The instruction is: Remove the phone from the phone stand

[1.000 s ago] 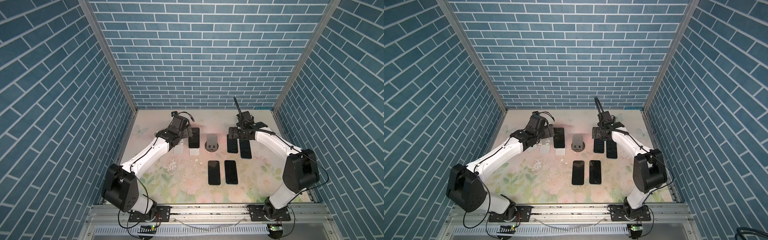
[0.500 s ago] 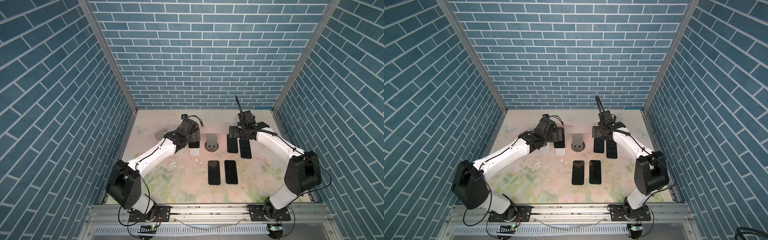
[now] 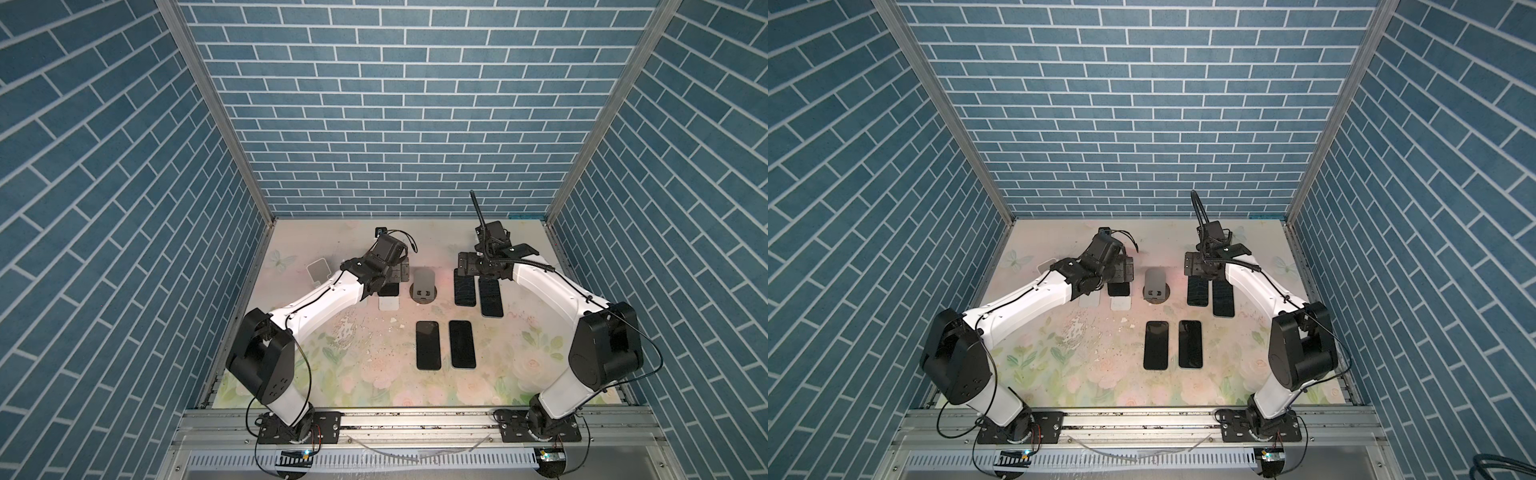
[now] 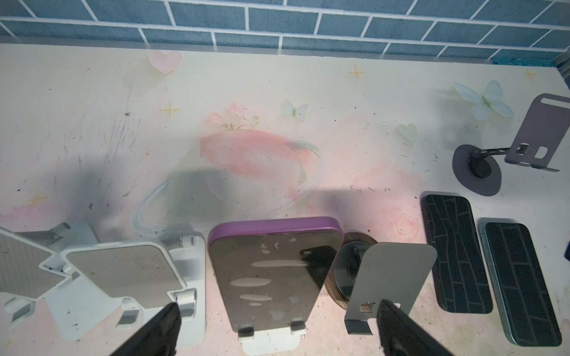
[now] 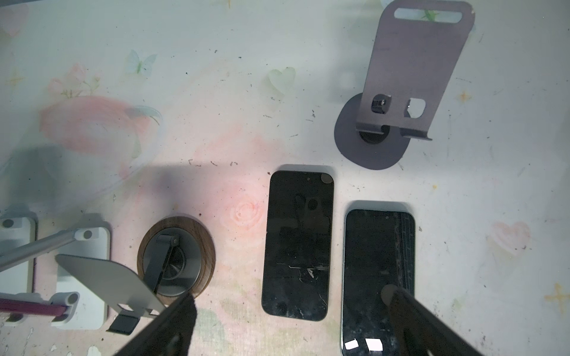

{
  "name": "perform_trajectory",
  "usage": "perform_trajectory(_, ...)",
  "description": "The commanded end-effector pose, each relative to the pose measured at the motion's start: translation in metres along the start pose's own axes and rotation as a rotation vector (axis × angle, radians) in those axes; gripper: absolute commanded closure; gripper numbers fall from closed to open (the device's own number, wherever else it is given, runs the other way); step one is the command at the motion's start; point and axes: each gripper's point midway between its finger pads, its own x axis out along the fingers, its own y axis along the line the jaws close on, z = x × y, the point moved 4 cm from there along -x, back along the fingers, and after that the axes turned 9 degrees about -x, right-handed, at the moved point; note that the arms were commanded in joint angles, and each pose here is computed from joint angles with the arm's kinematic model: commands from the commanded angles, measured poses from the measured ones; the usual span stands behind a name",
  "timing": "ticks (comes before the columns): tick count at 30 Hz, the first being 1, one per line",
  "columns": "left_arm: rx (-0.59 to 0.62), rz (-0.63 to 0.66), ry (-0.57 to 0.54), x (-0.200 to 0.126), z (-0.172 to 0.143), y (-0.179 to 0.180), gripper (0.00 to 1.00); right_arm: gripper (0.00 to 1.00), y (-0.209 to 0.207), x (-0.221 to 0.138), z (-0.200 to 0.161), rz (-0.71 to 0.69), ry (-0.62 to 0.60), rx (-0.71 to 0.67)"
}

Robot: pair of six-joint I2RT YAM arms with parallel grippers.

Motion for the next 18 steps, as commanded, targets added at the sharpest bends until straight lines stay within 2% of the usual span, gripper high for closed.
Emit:
perform_trajectory(1,0.038,0.019,0.019,0.003,-0.001,-0.003,0.00,0.02,-0.002,0.002,-0.002,-0.003,0.003,-0.021)
perform_trajectory(13,0.075,0.064,0.030,0.025,-0.003,-0.006,0.01,0.01,-0.001,0.009,0.000,-0.007,0.022,-0.030)
perform_trajectory(18,0.085,0.070,0.029,0.032,-0.005,-0.007,0.04,0.02,0.000,0.012,0.001,-0.008,0.035,-0.032)
